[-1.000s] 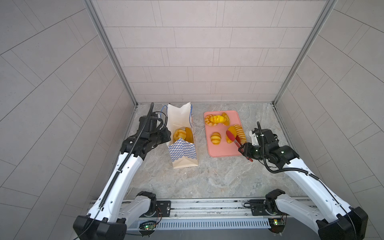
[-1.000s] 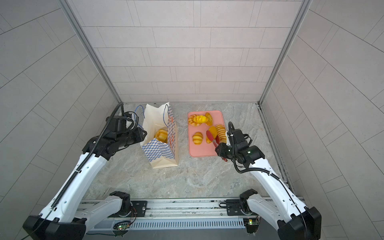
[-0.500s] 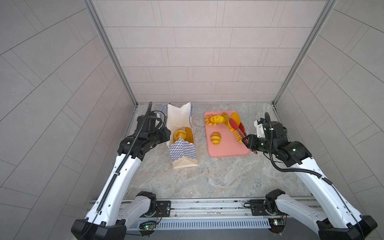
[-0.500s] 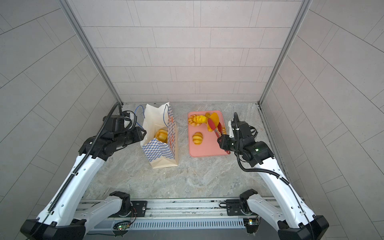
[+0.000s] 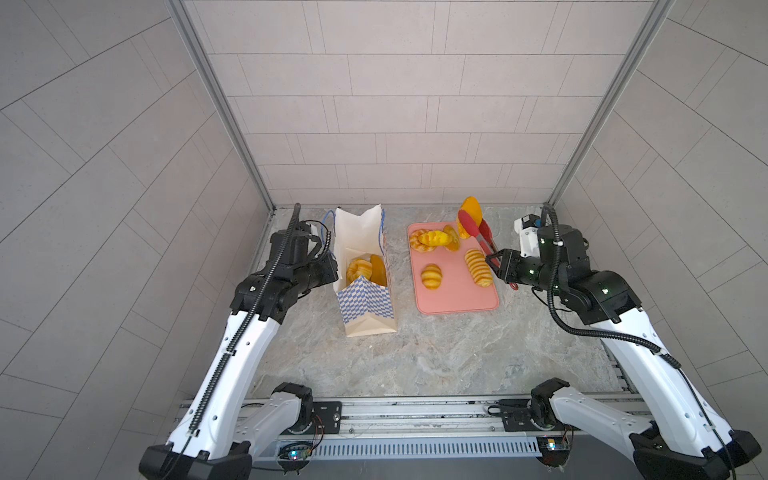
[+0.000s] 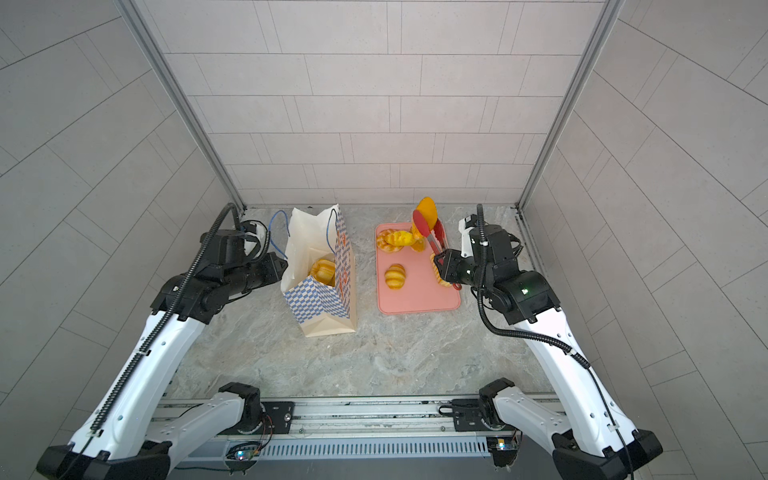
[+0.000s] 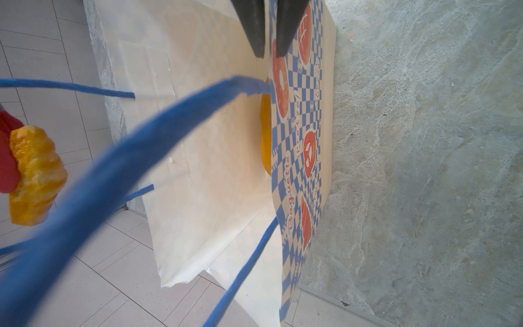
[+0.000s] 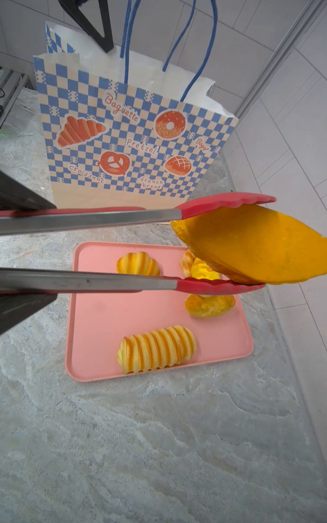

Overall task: Place the fake bread into the paper bag
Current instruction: 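Lift the clamped orange bread upright with the right tongs, then carry the orange bread with the right tongs toward the bag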

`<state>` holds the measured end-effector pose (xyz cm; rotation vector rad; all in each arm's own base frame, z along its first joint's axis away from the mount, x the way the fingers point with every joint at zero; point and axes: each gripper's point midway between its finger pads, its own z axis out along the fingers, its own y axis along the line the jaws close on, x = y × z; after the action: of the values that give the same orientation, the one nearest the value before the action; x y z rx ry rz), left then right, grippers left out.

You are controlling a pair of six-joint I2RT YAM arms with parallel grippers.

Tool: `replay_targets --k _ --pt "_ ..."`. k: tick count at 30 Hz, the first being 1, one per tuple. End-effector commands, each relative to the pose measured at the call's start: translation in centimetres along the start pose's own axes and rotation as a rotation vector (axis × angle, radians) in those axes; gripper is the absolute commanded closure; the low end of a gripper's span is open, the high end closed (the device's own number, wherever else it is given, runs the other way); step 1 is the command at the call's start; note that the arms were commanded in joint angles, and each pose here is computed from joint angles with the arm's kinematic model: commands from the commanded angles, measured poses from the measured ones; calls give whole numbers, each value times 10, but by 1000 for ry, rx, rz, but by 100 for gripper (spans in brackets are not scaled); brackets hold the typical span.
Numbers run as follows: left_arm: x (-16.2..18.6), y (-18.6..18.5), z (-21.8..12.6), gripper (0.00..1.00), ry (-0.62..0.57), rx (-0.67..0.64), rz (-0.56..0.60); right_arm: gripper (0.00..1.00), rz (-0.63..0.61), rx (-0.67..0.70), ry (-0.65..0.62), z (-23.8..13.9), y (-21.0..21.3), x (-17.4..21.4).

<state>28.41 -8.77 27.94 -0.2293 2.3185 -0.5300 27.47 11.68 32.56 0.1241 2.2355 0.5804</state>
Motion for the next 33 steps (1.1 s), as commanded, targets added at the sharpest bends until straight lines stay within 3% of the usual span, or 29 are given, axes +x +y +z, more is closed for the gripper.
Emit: replay_targets --k 1,8,33 --pt "-4 -2 -8 88 -17 1 11 60 -27 -68 -87 -16 22 -25" --pt "-2 -1 -8 92 -17 -1 7 60 -56 -122 -116 -25 46 -37" --pt "0 0 -5 93 -16 -3 3 59 -307 -282 -175 -45 144 -45"
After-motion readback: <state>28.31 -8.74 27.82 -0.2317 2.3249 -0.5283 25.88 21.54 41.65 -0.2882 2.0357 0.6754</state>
